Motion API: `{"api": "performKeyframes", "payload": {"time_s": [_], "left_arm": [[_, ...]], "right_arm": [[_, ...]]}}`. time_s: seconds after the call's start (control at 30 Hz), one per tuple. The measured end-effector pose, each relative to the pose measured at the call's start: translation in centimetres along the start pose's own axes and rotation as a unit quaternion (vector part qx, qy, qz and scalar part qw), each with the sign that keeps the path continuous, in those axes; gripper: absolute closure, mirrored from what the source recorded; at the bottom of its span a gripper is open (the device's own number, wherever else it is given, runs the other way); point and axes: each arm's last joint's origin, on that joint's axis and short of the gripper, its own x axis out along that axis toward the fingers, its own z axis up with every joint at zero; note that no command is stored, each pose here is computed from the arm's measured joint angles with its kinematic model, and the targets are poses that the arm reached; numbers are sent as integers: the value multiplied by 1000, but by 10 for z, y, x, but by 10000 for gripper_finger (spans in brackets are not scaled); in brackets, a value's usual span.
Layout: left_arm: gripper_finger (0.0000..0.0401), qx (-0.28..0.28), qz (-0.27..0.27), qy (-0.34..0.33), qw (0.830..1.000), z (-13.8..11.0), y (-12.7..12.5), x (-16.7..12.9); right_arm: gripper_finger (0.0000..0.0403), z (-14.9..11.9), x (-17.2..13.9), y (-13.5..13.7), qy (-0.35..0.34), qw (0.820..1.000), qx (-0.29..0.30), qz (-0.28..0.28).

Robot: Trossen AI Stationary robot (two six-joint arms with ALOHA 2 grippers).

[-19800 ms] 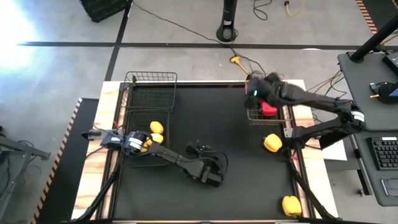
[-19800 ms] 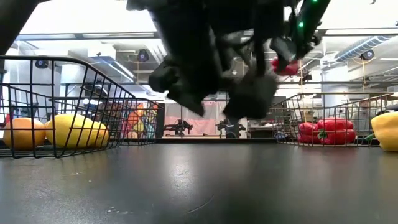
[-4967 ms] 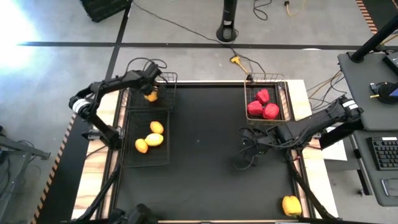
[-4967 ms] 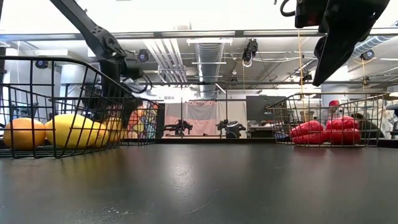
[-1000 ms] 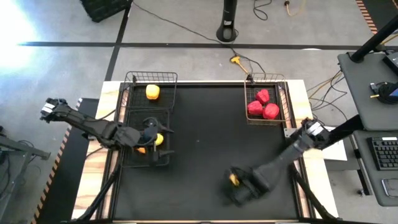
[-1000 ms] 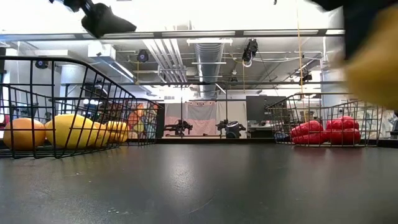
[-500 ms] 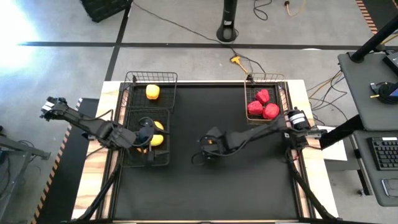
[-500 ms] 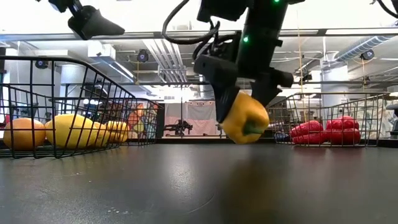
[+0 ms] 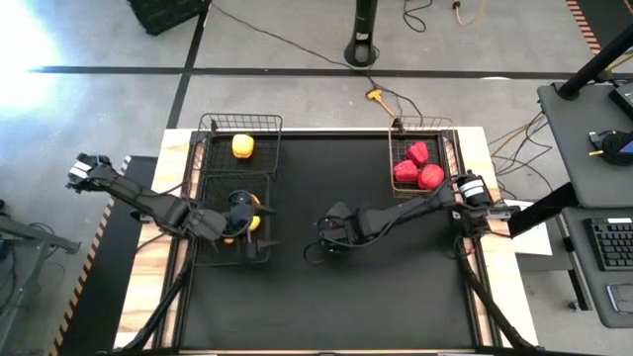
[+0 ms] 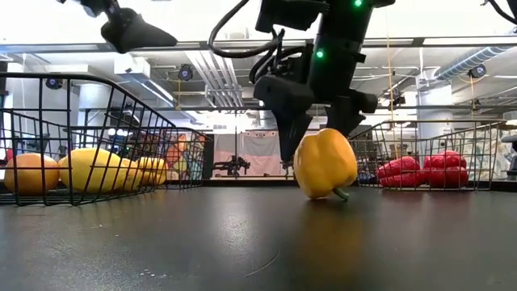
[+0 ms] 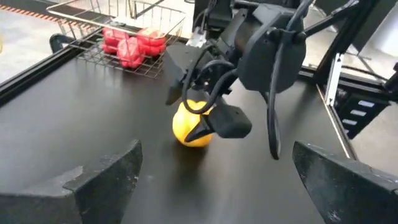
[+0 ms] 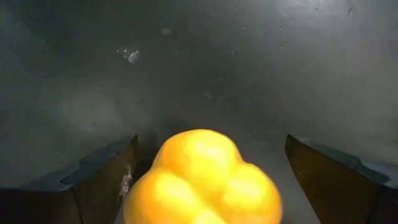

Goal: Sort produce into baskets
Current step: Put the yellow bell pepper into the top black wire basket

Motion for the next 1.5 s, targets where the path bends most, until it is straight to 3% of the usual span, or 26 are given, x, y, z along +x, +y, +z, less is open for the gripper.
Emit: {"api": "performKeyframes", "payload": {"time_s": [0.33, 0.53, 0.7, 0.9, 1.1, 1.5], "left_arm": [[3, -4, 32, 5, 999, -9, -1, 39], [2, 38, 17, 37, 998, -9, -3, 72], [1, 72, -1, 77, 994, 0, 9, 113], [1, 100, -35, 124, 987, -1, 29, 167], [1, 115, -55, 140, 982, 0, 31, 212], [1, 104, -85, 182, 974, -16, 40, 267]], "right_arm": [[3, 4, -61, -2, -25, 998, -40, 36], [3, -26, -108, -7, -64, 997, -32, 37], [3, -59, -134, 0, -93, 993, -25, 65], [3, -95, -153, 7, -99, 990, 1, 98], [3, -122, -165, 10, -96, 988, 18, 123], [3, -143, -174, 9, -101, 985, 24, 140]]}}
